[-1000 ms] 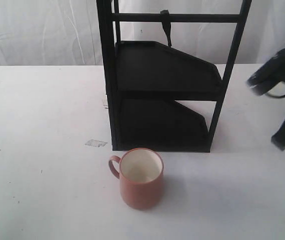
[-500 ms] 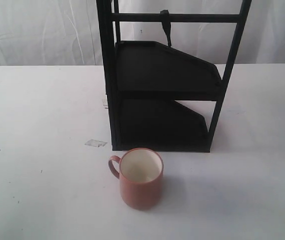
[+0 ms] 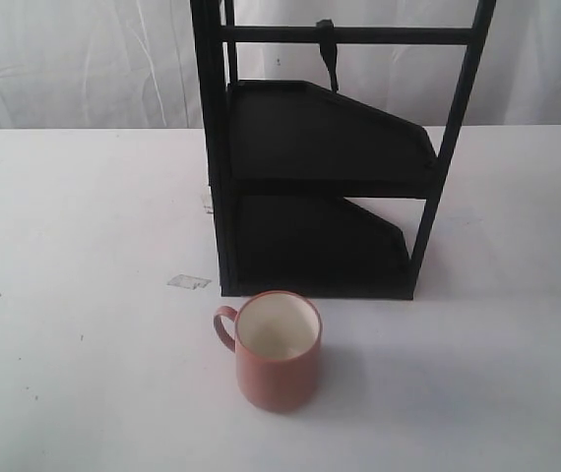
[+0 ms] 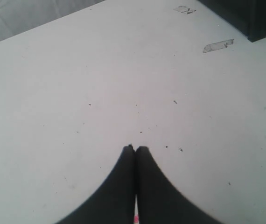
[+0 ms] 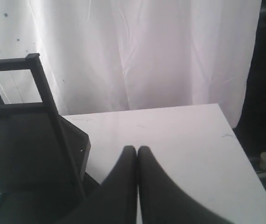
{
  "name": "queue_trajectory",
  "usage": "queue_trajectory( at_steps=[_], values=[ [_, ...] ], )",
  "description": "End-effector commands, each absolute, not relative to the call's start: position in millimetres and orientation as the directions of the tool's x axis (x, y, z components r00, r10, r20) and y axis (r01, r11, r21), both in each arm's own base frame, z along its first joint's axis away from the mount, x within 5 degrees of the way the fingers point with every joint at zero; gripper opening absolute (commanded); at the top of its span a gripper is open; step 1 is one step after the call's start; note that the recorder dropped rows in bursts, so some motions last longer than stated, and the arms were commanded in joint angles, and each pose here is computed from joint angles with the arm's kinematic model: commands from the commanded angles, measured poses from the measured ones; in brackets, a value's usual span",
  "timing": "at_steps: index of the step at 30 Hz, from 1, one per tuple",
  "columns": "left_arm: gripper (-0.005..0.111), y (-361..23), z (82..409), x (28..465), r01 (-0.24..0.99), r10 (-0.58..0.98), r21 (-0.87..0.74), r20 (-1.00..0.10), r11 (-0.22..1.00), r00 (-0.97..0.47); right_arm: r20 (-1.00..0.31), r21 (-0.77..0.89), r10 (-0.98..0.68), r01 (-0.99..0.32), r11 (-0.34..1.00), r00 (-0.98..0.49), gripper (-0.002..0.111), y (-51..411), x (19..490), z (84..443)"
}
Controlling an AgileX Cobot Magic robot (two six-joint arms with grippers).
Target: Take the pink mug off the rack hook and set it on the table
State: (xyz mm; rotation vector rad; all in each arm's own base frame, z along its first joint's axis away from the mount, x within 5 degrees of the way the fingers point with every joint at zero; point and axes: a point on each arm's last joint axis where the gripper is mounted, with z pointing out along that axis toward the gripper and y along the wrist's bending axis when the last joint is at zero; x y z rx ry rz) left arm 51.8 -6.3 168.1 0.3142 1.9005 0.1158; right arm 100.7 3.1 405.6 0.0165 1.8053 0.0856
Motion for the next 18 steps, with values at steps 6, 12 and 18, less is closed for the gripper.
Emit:
queue_trajectory(
  at_steps=[6, 12, 18],
  values=[
    [0.0, -7, 167, 52, 0.162, 0.266, 0.224, -0.913, 0.961, -0.31, -0.986, -0.009, -0.019, 0.065, 0.998, 0.163, 0.0, 4, 51, 381],
    [0.0, -7, 167, 52, 0.162, 0.266, 0.224, -0.913, 0.961, -0.31, -0.928, 0.107, 0.073, 0.075, 0.991, 0.366, 0.0, 4, 19, 325],
    [0.0, -7, 167, 52, 0.165, 0.266, 0.223, -0.91, 0.961, -0.318, -0.955, 0.019, 0.007, 0.036, 0.999, 0.296, 0.0, 1, 32, 301]
  ],
)
